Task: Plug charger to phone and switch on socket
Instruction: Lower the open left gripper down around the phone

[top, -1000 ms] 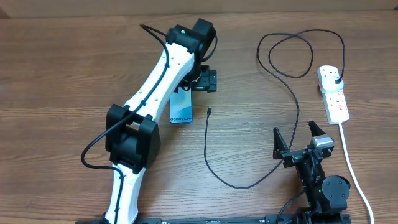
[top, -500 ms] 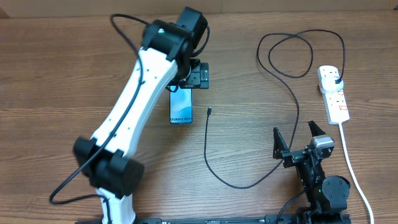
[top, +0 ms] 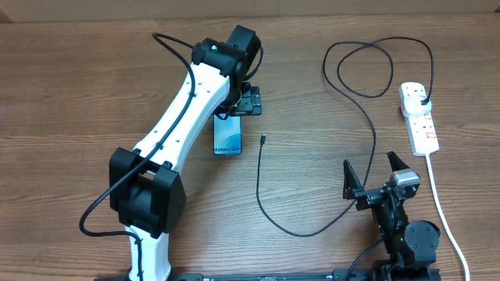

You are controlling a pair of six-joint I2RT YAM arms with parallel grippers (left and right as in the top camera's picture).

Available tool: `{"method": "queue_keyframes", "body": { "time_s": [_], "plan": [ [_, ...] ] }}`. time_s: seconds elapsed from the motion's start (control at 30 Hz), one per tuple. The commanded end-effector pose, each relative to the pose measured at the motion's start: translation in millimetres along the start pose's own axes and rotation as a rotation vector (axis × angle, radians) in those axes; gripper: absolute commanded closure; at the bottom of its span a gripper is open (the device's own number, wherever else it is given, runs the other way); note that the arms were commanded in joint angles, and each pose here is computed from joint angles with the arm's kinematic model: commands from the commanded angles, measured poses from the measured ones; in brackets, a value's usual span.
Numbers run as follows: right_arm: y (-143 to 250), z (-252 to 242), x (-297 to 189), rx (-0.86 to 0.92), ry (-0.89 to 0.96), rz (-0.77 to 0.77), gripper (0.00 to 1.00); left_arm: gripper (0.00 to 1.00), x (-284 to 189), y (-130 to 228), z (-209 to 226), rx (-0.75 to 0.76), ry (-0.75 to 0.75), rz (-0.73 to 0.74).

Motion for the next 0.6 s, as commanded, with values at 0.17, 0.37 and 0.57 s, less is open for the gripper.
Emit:
{"method": "queue_keyframes", "body": {
  "time_s": [0.17, 0.37, 0.57],
  "plan": [
    [2.2, -0.6, 0.2, 0.001, 0.000, -0.002, 0.00, 0.00, 37.8, -3.6, 18.1, -0.075, 0.007, -0.012],
    [2.2, -0.6, 0.2, 0.001, 0.000, -0.002, 0.00, 0.00, 60.5, 0.4, -3.0, 0.014, 0.133, -0.012],
    [2.2, -0.7, 0.2, 0.001, 0.000, -0.002, 0.00, 0.00, 63.6, 1.4, -3.9, 0.064, 0.135, 0.007]
  ]
}}
Point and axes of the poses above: each gripper's point midway between its finger pads, its own x axis out along the fingers, its own z axis along the line the jaws close on, y = z × x, the point moved 4 cm from there along -x, back along the fingers, and after that the axes turned 15 degrees about x, right-handed, at the moved point
